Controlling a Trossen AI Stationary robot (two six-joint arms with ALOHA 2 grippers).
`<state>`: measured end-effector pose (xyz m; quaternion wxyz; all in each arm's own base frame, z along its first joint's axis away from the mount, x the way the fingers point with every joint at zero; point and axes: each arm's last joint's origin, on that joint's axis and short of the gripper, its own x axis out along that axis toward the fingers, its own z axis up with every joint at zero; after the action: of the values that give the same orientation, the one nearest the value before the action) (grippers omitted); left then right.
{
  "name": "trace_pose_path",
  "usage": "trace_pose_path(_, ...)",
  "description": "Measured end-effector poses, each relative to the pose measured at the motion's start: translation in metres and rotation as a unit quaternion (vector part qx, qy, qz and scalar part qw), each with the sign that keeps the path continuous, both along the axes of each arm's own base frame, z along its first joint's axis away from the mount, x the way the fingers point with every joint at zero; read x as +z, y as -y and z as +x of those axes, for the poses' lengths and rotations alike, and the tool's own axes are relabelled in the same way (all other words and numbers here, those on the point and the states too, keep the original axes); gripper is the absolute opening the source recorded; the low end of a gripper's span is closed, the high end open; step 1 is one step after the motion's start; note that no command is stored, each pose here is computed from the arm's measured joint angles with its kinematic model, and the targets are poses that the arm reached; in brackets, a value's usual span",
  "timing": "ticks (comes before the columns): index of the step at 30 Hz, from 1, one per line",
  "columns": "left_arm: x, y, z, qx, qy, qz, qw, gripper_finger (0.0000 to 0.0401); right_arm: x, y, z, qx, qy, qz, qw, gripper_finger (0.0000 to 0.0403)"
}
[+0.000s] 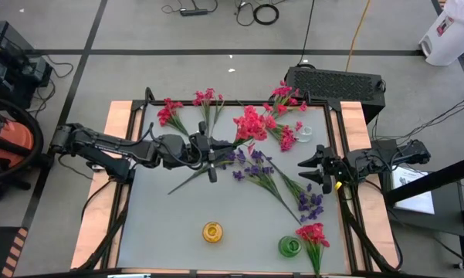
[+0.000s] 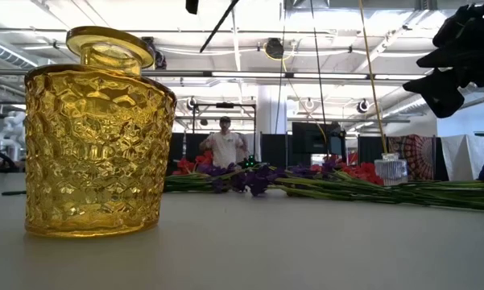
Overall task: Sort flowers into vase by color
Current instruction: Put the bottom left red flower into the transparent vase
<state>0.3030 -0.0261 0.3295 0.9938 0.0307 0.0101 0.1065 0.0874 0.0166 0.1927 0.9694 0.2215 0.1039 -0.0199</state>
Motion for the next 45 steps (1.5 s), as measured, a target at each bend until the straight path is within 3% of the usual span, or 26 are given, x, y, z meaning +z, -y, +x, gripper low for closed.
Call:
trace_pose_path(8,0.0,0.0,0.0,0.001,0.0,0.0,1.0,0.0028,0.013,0.0,0.002,-0.009,0.064,-0.024,0.998,0.0203)
trace_pose_path(20,0.007,0.0,0.0,0.0,0.035,-0.004,0.999,0.0028,0.042,0.0,0.005,-0.016,0.207,-0.083,0.975,0.0203)
trace_pose_path(34,0.009,0.001,0.0,-0.021,0.047,-0.005,0.999,0.0028,0.054,-0.01,0.038,-0.026,0.265,-0.124,0.956,0.0203)
trace_pose_path(45,-0.013,0.004,0.021,-0.025,0.034,-0.004,0.999,0.0028,0.058,-0.016,0.06,-0.024,0.256,-0.138,0.957,0.0203)
